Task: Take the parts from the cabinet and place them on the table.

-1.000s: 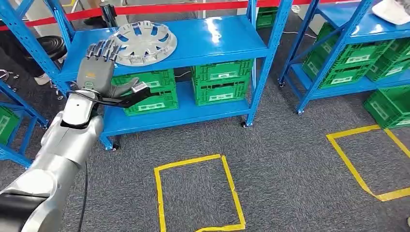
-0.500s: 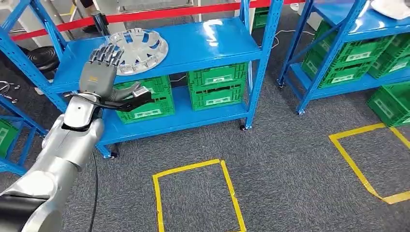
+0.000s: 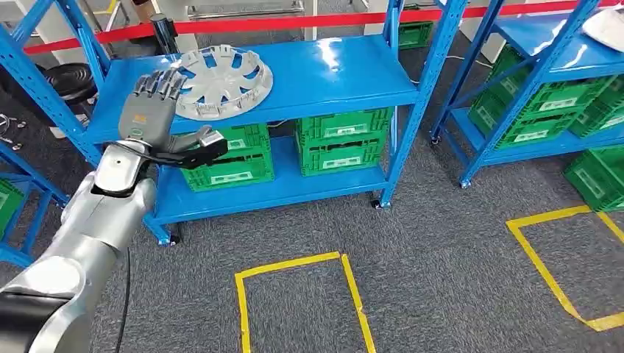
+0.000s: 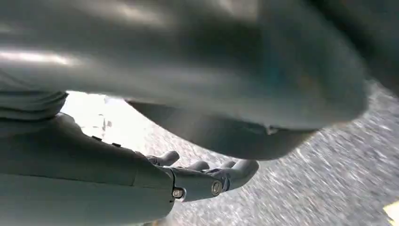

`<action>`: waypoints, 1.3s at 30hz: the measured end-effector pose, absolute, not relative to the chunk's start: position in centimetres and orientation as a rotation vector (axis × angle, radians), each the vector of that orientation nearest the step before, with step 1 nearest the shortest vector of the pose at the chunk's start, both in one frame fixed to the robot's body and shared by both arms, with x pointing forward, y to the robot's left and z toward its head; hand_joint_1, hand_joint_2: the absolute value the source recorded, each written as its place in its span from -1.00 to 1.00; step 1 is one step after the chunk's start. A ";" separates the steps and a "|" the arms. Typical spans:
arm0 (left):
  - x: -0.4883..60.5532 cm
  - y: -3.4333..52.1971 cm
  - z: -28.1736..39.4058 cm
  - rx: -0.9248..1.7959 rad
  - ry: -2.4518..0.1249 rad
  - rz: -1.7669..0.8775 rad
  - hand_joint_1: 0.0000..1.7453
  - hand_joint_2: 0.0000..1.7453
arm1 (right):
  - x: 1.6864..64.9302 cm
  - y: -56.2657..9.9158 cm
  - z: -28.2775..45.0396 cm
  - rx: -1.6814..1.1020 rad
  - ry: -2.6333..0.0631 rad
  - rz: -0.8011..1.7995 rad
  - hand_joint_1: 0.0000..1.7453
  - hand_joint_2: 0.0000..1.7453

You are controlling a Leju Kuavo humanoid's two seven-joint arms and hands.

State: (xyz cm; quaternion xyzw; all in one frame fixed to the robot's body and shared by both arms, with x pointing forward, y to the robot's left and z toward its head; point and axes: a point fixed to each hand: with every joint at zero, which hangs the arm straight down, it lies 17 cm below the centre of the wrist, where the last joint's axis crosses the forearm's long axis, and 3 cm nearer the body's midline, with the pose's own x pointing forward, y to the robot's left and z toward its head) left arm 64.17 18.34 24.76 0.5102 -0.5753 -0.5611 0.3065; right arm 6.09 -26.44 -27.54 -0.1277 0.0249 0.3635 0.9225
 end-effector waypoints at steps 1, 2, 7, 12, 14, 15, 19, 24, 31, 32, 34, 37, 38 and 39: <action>64.2 18.2 24.8 1.349 -1.524 -1.485 -1.00 -1.00 | 6.2 -26.4 -27.6 -0.260 0.044 0.746 -1.00 -1.00; 64.2 18.1 24.9 1.348 -1.525 -1.485 -1.00 -1.00 | 6.0 -26.4 -27.6 -0.259 0.046 0.746 -1.00 -1.00; 64.3 17.9 25.1 1.341 -1.527 -1.493 -1.00 -1.00 | 5.7 -26.4 -27.6 -0.259 0.054 0.746 -1.00 -1.00; 64.3 17.7 25.2 1.338 -1.536 -1.498 -1.00 -1.00 | 5.6 -26.7 -27.5 -0.267 0.071 0.741 -1.00 -1.00; 64.1 17.8 24.6 1.328 -1.528 -1.505 -1.00 -1.00 | 5.3 -26.7 -27.5 -0.267 0.078 0.738 -1.00 -1.00; 64.1 17.8 24.4 1.325 -1.528 -1.507 -1.00 -1.00 | 5.1 -26.7 -27.6 -0.267 0.084 0.737 -1.00 -1.00; 64.1 17.8 24.3 1.322 -1.525 -1.512 -1.00 -1.00 | 4.8 -26.7 -27.6 -0.264 0.089 0.736 -1.00 -1.00; 64.1 17.3 25.0 1.321 -1.542 -1.509 -1.00 -1.00 | 5.1 -26.8 -27.5 -0.274 0.088 0.730 -1.00 -1.00; 63.9 16.8 24.4 1.301 -1.542 -1.518 -1.00 -1.00 | 5.3 -26.6 -27.6 -0.265 0.069 0.720 -1.00 -1.00; 63.9 16.7 24.4 1.301 -1.543 -1.518 -1.00 -1.00 | 5.5 -26.4 -27.6 -0.260 0.058 0.721 -1.00 -1.00; 63.9 16.6 24.3 1.296 -1.543 -1.521 -1.00 -1.00 | 4.9 -26.4 -27.7 -0.255 0.064 0.721 -1.00 -1.00; 63.8 16.3 24.0 1.282 -1.546 -1.531 -1.00 -1.00 | 5.0 -26.3 -27.7 -0.252 0.058 0.719 -1.00 -1.00; 63.9 16.2 24.4 1.286 -1.552 -1.529 -1.00 -1.00 | 5.0 -26.3 -27.7 -0.253 0.058 0.719 -1.00 -1.00; 63.9 16.2 24.5 1.289 -1.554 -1.529 -1.00 -1.00 | 5.2 -26.3 -27.7 -0.254 0.056 0.718 -1.00 -1.00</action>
